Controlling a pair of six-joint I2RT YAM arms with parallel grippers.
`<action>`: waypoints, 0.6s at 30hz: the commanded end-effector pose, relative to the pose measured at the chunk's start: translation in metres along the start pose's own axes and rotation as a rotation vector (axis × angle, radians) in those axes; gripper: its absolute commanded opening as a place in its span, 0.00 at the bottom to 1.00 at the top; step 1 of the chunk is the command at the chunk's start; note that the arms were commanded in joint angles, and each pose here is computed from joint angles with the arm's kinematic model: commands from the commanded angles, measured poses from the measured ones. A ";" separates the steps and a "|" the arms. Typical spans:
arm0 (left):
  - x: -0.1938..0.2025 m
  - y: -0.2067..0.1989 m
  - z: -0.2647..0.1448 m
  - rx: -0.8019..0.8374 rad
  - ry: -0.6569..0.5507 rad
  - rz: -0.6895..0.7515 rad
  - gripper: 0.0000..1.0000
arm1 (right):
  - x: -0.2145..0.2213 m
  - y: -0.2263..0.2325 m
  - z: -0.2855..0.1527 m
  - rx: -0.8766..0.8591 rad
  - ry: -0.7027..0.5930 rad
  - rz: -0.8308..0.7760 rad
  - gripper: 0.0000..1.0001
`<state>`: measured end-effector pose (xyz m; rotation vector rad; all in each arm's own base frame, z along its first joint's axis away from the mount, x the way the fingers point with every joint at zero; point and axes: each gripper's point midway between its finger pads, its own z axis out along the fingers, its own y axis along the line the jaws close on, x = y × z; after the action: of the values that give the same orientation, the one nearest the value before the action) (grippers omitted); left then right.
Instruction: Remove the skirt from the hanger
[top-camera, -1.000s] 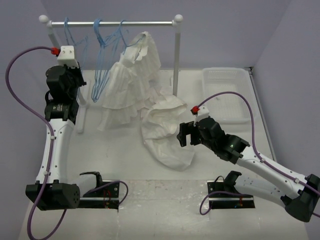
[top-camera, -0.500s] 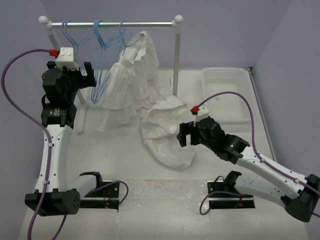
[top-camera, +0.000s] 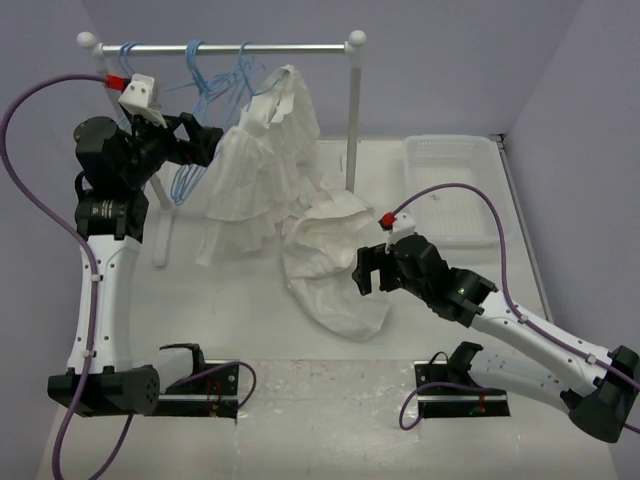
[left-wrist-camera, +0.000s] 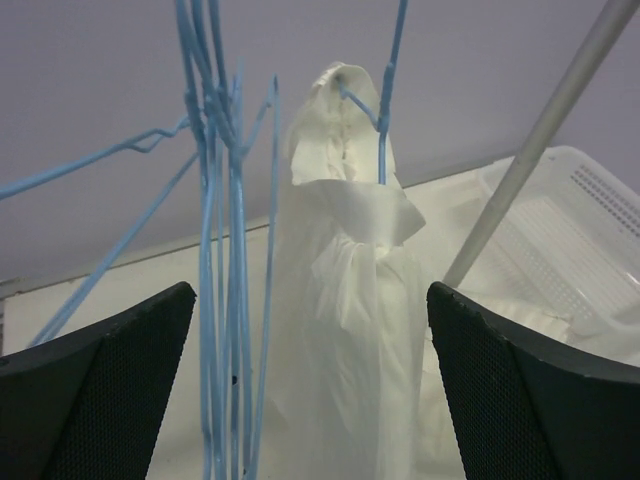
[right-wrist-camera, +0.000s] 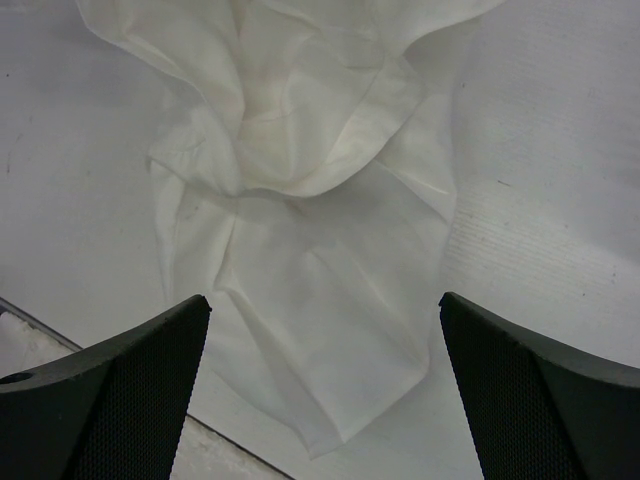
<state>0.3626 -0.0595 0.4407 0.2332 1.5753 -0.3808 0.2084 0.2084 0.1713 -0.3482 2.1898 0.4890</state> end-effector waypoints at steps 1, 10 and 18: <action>0.002 -0.028 0.004 0.162 0.036 -0.043 1.00 | -0.005 0.003 0.001 -0.013 -0.018 0.009 0.99; 0.014 -0.017 0.021 0.138 0.108 -0.084 1.00 | -0.003 0.001 0.002 -0.001 -0.018 0.010 0.99; 0.020 -0.009 0.020 0.089 0.128 -0.089 0.93 | 0.000 -0.002 0.003 0.010 -0.013 0.013 0.99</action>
<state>0.3831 -0.0767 0.4095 0.2681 1.7156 -0.5199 0.2077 0.2075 0.1681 -0.3494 2.1966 0.4842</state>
